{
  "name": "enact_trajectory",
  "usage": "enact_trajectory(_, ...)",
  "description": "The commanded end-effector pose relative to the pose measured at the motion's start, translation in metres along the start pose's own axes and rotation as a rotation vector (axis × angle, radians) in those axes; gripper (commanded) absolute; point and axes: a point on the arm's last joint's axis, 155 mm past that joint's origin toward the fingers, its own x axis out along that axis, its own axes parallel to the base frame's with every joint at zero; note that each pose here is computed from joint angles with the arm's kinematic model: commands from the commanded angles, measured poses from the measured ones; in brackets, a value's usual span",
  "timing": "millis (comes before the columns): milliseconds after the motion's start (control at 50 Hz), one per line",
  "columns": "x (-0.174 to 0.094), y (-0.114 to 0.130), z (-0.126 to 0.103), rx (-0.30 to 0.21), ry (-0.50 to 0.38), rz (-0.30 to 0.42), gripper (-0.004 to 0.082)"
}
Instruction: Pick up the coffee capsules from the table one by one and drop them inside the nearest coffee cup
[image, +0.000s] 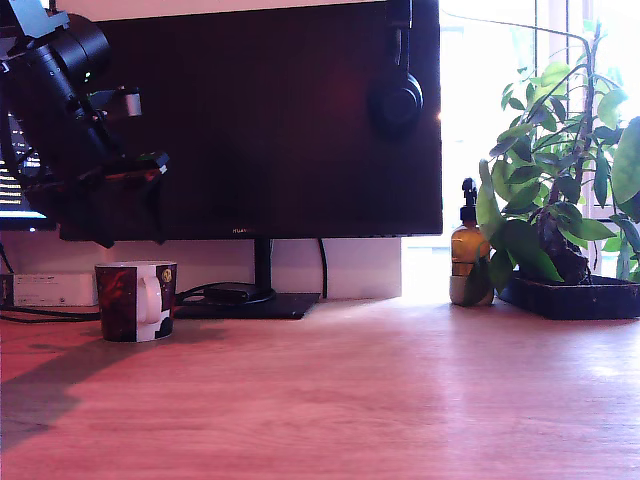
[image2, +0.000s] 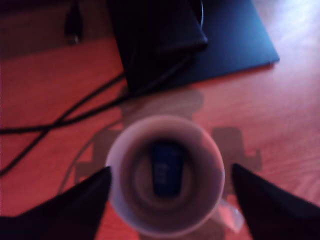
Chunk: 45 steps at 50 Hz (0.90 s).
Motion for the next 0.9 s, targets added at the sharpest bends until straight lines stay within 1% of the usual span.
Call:
enact_trajectory(0,-0.001,-0.003,0.001,0.02,0.0,-0.004,0.0265)
enact_trajectory(60,-0.001,-0.003,-0.003,0.017,0.016,-0.007,0.0004)
enact_trajectory(80,-0.001,-0.004,-0.003,0.017,0.017,-0.008,-0.0041)
enact_trajectory(100,-0.001,-0.004,-0.003,0.017,0.018,-0.009,-0.0008)
enact_trajectory(120,-0.001,-0.004,-0.003,0.017,0.016,-0.009,0.0003)
enact_trajectory(160,-0.001,-0.004,-0.002,0.018,0.013,-0.009,-0.0007)
enact_trajectory(180,-0.001,-0.004,-0.002,-0.009,0.01,-0.009,-0.0019)
enact_trajectory(260,-0.004,-0.005,0.003,-0.006,-0.006,-0.01,-0.0024)
enact_trajectory(320,-0.007,-0.008,0.005,-0.004,-0.017,-0.027,-0.0024)
enact_trajectory(380,-0.015,-0.011,0.009,-0.001,-0.037,-0.037,-0.0024)
enact_trajectory(480,-0.031,-0.013,0.013,0.004,-0.086,-0.033,-0.0024)
enact_trajectory(560,-0.046,-0.015,0.011,0.01,-0.127,-0.03,-0.0024)
enact_trajectory(580,-0.05,-0.016,0.011,-0.004,-0.14,-0.031,-0.0024)
enact_trajectory(620,-0.056,-0.018,0.006,-0.007,-0.156,-0.032,-0.0024)
enact_trajectory(640,-0.06,-0.018,0.005,-0.017,-0.167,-0.033,-0.0024)
enact_trajectory(720,-0.073,-0.021,-0.005,-0.013,-0.201,-0.03,-0.0024)
enact_trajectory(740,-0.076,-0.022,-0.008,-0.011,-0.209,-0.03,-0.0024)
enact_trajectory(760,-0.079,-0.023,-0.012,-0.026,-0.215,-0.031,-0.0024)
enact_trajectory(840,-0.09,-0.027,-0.025,-0.02,-0.246,-0.036,-0.0024)
enact_trajectory(880,-0.095,-0.028,-0.032,-0.026,-0.261,-0.039,-0.0024)
